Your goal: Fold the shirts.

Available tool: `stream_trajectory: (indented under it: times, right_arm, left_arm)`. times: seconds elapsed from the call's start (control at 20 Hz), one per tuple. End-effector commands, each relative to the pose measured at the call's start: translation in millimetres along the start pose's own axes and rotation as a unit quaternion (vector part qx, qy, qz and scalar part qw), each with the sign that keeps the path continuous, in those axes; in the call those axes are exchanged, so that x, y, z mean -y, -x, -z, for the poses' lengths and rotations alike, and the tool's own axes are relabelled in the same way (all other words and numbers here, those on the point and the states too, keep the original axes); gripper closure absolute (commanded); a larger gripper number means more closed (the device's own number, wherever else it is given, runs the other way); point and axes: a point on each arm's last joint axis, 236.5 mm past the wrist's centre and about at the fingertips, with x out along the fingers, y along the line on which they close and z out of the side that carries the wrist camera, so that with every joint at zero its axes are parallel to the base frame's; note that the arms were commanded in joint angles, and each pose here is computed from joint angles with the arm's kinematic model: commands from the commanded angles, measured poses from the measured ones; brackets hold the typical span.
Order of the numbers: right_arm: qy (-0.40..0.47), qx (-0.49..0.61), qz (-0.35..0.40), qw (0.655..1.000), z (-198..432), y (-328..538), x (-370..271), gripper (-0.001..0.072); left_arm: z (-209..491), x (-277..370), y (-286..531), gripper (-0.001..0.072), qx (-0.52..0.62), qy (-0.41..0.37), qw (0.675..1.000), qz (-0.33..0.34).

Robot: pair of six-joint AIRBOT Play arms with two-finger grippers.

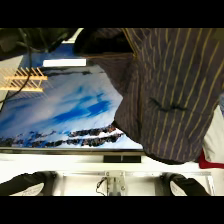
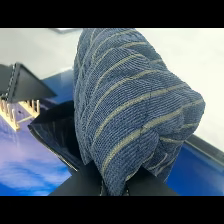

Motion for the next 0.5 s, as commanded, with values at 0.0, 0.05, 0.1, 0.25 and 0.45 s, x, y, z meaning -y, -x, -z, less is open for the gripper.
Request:
stream_trajectory:
  times: [0.0, 0.05, 0.1, 0.25, 0.45]
  right_arm:
    - [0.002, -0.007, -0.001, 1.0, 3.3, 0.2, -0.7, 0.0624]
    - [0.002, -0.008, -0.002, 1.0, 3.8, 0.2, -1.0, 0.0624]
    - [0.002, -0.01, -0.003, 1.0, 4.8, 0.2, -1.6, 0.0624]
    - [0.003, -0.014, -0.006, 1.0, 6.8, 0.2, -2.8, 0.0625]
    - [0.004, -0.016, -0.017, 1.0, 7.4, 0.4, -7.9, 0.0624]
  left_arm:
    - [29.8, -21.9, -7.9, 0.004, -0.054, -0.001, 0.998, -0.033]
    - [37.1, -27.5, -14.1, 0.004, -0.064, 0.003, 0.997, -0.038]
    - [45.2, -33.8, -21.4, 0.0041, -0.075, 0.012, 0.996, -0.045]
    - [47.2, -34.5, -44.4, 0.0041, -0.063, 0.033, 0.997, -0.034]
    - [11.8, -20.6, -63.8, 0.0612, 0.019, 0.048, 0.999, 0.011]
